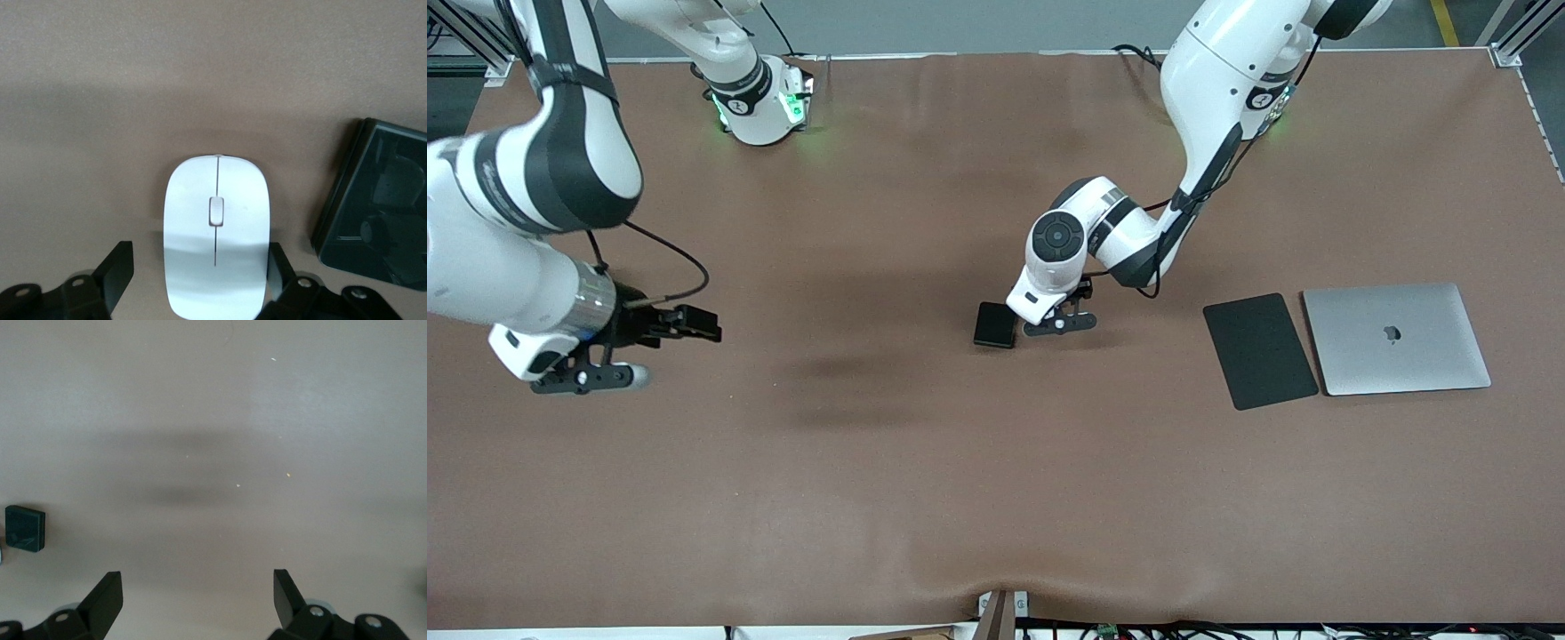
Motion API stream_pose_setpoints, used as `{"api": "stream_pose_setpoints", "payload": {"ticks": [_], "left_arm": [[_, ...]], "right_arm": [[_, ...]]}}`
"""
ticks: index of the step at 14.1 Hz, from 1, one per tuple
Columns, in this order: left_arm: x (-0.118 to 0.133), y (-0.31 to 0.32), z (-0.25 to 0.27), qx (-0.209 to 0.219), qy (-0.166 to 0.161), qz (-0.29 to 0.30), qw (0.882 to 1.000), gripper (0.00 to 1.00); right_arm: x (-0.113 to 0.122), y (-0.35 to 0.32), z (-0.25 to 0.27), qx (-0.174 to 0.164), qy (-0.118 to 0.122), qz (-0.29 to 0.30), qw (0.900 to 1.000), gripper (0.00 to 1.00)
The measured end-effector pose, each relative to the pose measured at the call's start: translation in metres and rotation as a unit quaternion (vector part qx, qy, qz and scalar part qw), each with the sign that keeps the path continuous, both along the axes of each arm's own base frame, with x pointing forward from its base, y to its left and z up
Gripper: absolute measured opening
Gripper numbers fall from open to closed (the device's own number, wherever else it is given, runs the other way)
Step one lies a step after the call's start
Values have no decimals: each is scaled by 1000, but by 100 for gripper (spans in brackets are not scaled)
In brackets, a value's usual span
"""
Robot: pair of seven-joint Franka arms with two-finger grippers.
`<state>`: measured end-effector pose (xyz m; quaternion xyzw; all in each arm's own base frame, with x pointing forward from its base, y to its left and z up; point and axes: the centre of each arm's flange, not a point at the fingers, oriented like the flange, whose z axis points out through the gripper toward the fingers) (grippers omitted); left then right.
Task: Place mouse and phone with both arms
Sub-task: 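Grasp the mouse with the left gripper while the right gripper hovers over the phone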
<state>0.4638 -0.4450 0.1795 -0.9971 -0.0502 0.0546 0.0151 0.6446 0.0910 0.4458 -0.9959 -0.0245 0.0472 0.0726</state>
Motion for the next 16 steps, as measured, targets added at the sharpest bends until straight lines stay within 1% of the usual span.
{"api": "stream_pose_setpoints", "payload": {"ticks": [2, 3, 5, 6, 7, 8, 13, 14, 16], "left_arm": [[-2, -2, -1, -4, -4, -2, 1000, 87], [-4, -4, -2, -6, -5, -4, 1000, 86], [-7, -6, -4, -7, -5, -6, 1000, 84], [-7, -6, -5, -7, -5, -7, 1000, 78], [-8, -7, -6, -7, -5, -7, 1000, 69], [-8, -7, -5, -7, -6, -8, 1000, 62], [-8, -9, -4, -8, -8, -11, 1000, 62], [-6, -8, -1, -8, -9, -9, 1000, 62], [4, 1, 16, 0, -8, -10, 1000, 62]], "right_arm": [[11, 30, -36, 3, -9, 14, 1000, 100], [12, 59, -56, 2, -9, 31, 999, 100], [8, 93, -67, 2, -11, 44, 999, 100], [4, 110, -67, 1, -10, 42, 999, 100], [0, 123, -67, 0, -8, 39, 999, 100], [-4, 134, -68, -1, -7, 41, 999, 100], [-6, 167, -92, 0, -19, 52, 998, 100], [-10, 183, -99, 0, -23, 48, 999, 100], [-27, 225, -111, -4, -17, 33, 999, 100]]}}
